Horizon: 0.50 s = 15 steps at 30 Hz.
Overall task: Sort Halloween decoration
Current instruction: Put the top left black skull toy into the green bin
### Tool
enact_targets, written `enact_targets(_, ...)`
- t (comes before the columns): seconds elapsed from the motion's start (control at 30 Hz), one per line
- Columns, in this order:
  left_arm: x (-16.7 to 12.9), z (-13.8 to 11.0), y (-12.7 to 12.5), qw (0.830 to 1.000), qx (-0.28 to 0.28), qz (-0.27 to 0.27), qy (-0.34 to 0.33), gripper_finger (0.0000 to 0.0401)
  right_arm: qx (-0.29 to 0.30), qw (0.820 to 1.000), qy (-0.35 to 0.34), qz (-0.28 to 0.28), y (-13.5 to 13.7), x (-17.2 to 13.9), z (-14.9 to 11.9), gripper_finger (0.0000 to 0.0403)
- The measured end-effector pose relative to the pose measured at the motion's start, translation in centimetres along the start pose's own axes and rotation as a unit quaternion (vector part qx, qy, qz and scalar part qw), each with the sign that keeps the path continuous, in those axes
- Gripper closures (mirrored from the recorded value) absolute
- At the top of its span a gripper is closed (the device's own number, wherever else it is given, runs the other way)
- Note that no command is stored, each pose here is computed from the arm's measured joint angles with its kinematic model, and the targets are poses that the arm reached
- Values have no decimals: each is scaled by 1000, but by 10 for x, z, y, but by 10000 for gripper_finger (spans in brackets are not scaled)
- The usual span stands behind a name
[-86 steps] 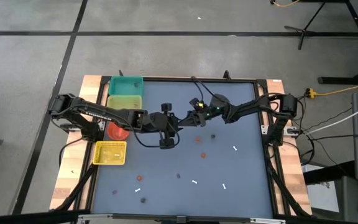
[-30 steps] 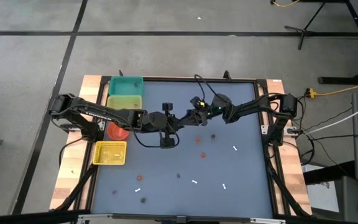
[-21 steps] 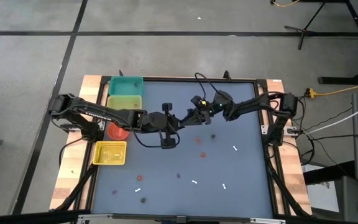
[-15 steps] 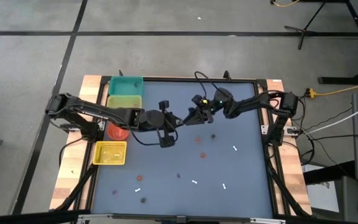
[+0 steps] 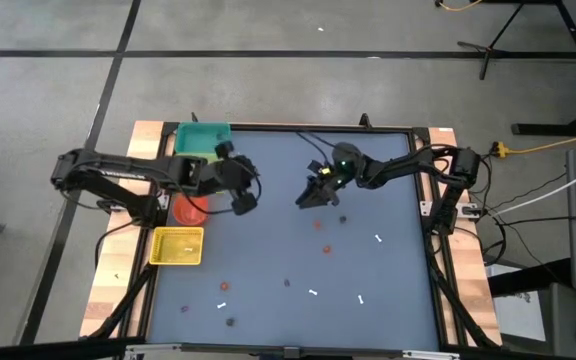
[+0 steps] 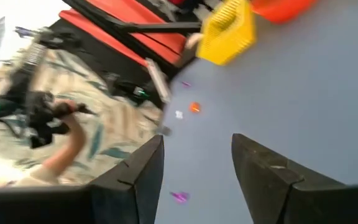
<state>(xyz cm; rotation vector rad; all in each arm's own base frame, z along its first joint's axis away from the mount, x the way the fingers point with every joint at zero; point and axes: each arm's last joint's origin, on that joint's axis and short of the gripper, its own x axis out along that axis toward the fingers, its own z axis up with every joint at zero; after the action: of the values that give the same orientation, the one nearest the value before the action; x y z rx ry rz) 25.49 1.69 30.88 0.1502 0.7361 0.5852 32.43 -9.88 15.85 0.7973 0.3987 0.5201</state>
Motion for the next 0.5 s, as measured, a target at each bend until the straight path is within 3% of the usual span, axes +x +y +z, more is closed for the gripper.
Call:
enact_targets(0.23, 25, -32, 37, 987, -37, 77, 135, 335, -4, 997, 20, -72, -11, -1, -12, 214)
enact_targets(0.5, 60, -84, 80, 955, -91, 155, 235, 335, -6, 996, 17, -90, -13, -1, -13, 214)
